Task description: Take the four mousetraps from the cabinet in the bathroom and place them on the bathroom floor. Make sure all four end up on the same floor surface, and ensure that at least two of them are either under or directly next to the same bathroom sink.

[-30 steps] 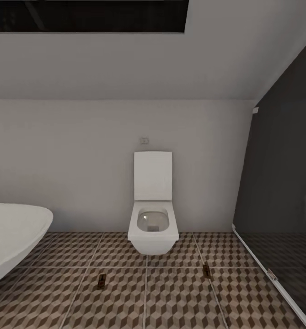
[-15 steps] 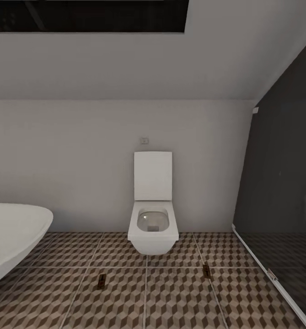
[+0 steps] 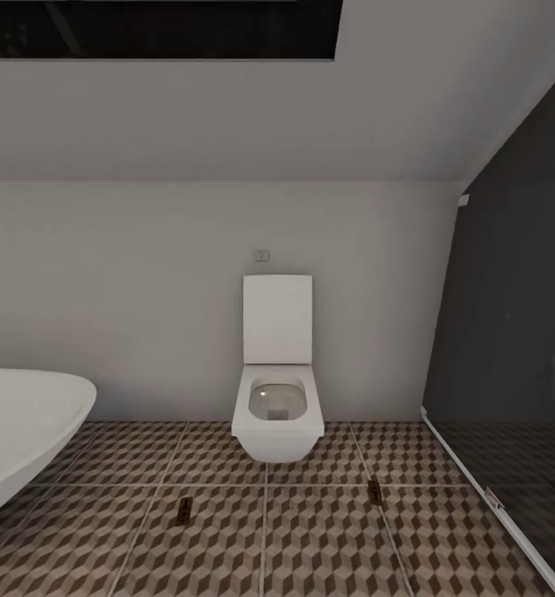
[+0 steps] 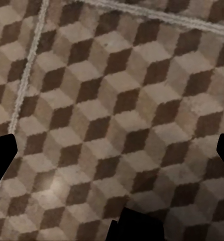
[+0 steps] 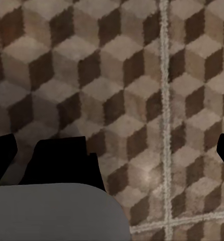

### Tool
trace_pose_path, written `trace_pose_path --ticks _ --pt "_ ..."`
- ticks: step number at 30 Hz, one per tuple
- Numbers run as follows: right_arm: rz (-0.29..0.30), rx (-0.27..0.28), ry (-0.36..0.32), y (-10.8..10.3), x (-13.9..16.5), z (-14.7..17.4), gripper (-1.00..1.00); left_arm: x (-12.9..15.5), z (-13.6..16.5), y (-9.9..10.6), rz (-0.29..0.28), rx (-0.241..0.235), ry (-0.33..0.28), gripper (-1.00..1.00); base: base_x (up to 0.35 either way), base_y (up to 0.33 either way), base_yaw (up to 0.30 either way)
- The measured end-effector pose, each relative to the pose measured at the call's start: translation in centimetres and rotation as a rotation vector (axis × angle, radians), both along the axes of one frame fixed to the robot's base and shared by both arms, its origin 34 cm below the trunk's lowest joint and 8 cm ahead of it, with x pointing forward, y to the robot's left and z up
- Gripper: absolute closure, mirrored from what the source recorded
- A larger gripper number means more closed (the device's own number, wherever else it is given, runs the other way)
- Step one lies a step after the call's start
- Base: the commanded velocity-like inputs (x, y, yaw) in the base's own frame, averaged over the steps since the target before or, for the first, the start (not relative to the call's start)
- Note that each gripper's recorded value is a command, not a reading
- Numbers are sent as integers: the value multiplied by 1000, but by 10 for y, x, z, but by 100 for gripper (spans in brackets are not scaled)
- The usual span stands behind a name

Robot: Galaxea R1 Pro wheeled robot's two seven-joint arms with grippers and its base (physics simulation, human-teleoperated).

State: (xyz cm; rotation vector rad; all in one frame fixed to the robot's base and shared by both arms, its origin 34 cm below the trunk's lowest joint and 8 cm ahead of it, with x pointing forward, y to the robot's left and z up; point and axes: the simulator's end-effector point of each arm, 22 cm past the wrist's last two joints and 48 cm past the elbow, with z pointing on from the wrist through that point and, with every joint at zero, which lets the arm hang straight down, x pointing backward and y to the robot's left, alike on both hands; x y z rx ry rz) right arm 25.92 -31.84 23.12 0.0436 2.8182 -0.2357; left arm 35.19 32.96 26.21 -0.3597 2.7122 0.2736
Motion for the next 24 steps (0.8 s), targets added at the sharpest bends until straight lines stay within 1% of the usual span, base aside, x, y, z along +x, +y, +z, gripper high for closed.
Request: trace_pose_path --ticks 24 --pt "-1 1 2 1 0 0 -100 0 0 0 0 1 1 -100 0 0 0"
